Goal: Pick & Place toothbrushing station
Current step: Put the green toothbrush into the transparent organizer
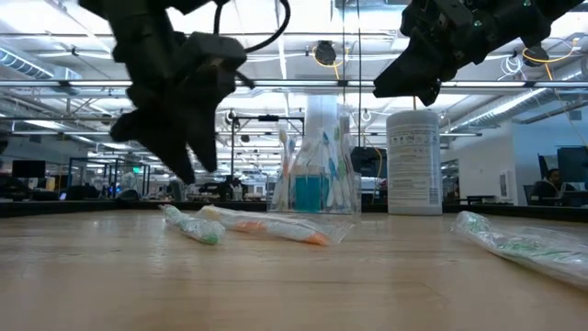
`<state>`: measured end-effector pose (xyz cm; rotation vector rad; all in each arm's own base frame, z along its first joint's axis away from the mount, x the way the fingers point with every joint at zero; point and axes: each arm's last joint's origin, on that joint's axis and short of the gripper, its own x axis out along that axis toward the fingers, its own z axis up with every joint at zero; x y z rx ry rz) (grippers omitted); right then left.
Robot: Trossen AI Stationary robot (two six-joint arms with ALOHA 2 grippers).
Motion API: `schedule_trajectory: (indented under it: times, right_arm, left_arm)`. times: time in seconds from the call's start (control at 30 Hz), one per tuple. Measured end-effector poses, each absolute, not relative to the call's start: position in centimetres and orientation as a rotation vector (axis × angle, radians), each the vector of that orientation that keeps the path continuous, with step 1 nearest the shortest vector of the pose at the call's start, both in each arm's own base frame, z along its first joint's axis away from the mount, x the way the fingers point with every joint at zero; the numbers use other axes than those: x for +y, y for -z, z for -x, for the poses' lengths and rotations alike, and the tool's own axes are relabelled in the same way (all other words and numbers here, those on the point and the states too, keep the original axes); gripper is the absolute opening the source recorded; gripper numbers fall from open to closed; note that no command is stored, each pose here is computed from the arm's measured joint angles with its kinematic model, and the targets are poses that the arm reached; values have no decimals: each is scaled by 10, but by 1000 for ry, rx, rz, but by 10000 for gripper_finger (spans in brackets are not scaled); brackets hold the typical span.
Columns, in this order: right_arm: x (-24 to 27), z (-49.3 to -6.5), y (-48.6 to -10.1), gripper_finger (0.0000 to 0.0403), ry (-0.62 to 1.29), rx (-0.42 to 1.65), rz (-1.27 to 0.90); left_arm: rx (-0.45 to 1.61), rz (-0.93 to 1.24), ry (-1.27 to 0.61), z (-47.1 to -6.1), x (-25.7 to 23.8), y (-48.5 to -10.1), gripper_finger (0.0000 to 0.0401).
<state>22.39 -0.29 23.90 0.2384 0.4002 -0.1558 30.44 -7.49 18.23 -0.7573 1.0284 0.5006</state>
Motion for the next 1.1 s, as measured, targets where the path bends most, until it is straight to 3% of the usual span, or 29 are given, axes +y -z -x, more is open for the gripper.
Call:
schedule_trajectory:
  times: [0.37,0.73,0.83,1.1]
  right_arm:
    - [-3,-224,-239,110,137,401,-152]
    - [-3,-226,-243,110,110,368,-21]
    - [-3,-226,-243,110,104,366,10]
    - [-3,-227,-247,110,99,329,37]
  left_arm:
    - [977,954,-1048,-295,-85,-135,189]
    - [882,858,-1088,-301,-75,-129,185]
    - [905,818,-1075,-301,-72,-128,159]
    - [931,760,-1066,-303,-60,-128,41]
